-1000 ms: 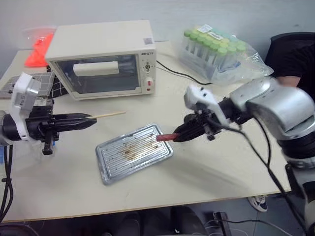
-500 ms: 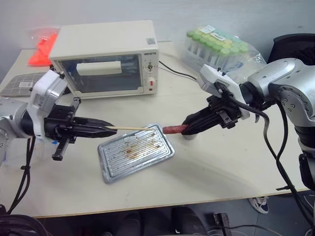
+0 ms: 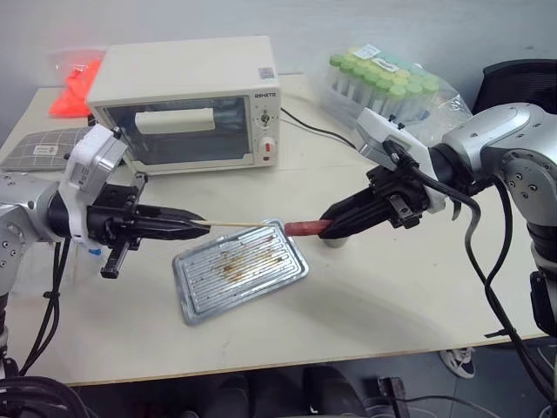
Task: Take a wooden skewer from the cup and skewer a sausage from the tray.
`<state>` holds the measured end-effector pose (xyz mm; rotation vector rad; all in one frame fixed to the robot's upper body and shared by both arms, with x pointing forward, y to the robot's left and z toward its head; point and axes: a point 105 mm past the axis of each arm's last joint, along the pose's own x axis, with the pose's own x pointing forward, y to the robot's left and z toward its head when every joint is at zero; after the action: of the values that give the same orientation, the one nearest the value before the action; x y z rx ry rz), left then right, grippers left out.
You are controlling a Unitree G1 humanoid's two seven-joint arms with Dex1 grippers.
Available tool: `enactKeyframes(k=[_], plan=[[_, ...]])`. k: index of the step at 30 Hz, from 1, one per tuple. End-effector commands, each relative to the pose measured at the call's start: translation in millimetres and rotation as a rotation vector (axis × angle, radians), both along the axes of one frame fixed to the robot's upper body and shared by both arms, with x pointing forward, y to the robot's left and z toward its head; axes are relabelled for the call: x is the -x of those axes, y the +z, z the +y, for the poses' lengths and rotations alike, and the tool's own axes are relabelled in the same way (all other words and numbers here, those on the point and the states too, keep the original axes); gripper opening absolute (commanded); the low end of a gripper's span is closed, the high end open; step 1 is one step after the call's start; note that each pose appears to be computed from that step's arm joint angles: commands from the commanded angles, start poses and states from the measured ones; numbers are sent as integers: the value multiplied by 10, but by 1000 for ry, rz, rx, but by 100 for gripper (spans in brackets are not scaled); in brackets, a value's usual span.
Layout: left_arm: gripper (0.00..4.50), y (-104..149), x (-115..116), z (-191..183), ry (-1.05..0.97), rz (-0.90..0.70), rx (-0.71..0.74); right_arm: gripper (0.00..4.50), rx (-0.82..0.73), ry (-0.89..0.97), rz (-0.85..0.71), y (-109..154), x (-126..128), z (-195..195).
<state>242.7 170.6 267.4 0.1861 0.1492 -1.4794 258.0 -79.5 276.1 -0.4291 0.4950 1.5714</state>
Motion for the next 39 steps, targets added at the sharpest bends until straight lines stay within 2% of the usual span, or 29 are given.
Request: enactKeyframes(k=[1, 26, 39], plan=[[0, 41, 12, -42, -22, -36, -3, 38, -43, 10, -61, 171, 47, 9], [0, 24, -23, 11, -7, -46, -16, 38, -51, -19, -63, 195, 7, -19], [0, 0, -30, -97, -48, -50, -4, 38, -67, -13, -55, 228, 16, 36]])
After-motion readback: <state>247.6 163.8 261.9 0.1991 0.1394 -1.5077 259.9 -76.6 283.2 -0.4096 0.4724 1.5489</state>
